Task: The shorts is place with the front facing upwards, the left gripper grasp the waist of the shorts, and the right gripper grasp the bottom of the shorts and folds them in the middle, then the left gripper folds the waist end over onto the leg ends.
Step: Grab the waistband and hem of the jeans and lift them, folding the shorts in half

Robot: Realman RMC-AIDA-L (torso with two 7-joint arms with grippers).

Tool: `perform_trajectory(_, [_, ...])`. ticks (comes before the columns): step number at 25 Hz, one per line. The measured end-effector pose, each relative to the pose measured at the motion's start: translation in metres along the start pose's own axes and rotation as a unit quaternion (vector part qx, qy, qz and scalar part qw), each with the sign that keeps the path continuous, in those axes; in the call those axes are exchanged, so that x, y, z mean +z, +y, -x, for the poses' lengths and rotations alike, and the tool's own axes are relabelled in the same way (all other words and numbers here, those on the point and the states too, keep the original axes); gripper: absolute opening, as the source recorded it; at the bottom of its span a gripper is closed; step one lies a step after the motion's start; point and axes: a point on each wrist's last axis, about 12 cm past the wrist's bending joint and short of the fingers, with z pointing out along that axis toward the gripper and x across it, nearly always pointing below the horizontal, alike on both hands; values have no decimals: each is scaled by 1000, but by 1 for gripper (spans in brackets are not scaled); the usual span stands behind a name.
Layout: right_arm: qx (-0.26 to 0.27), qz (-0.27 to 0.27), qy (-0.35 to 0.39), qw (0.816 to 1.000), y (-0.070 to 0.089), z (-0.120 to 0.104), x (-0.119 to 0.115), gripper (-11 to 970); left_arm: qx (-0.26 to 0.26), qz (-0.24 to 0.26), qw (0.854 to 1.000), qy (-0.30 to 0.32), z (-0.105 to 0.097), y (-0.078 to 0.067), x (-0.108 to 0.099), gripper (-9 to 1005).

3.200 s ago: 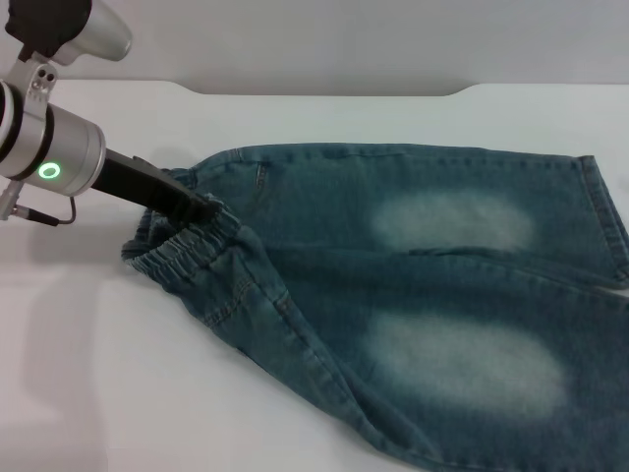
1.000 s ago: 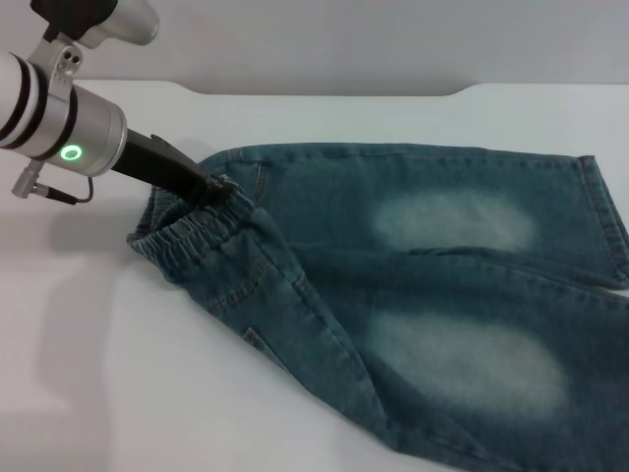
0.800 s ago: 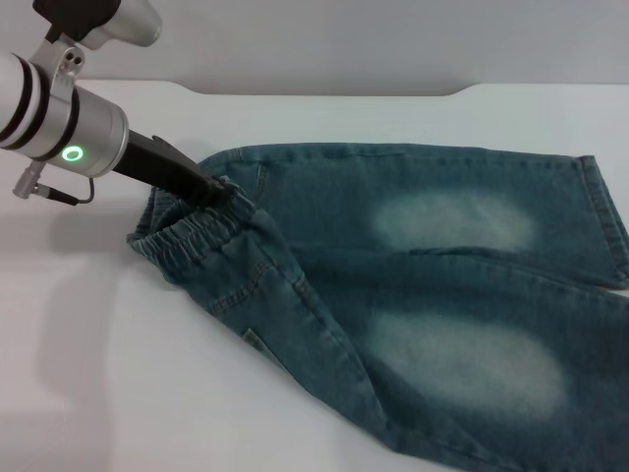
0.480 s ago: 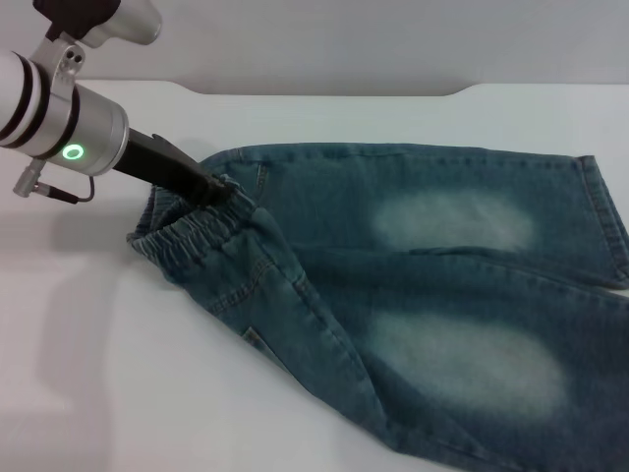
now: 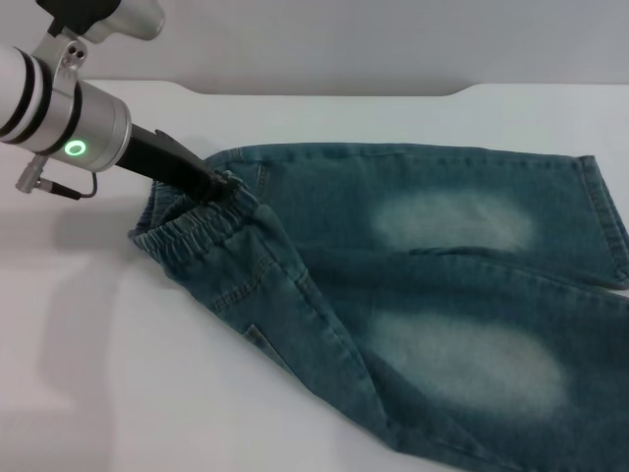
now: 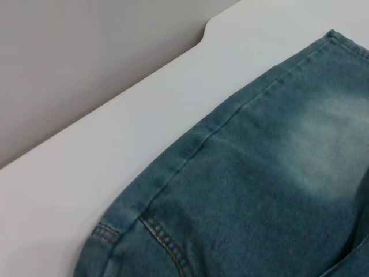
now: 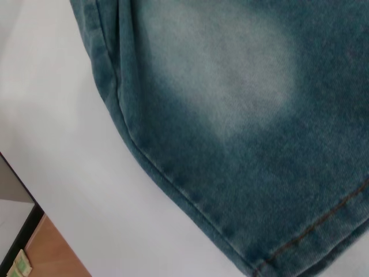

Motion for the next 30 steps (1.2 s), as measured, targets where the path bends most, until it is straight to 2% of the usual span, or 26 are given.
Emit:
perform_trajectory(14, [-18, 9, 11, 1000, 4, 14, 11, 555, 4, 5, 1000, -7, 4, 0, 2, 42])
perform_trajectory(30, [-17, 19, 35, 999, 8, 19, 6, 554, 5, 7, 1000, -8, 5, 1, 1, 43])
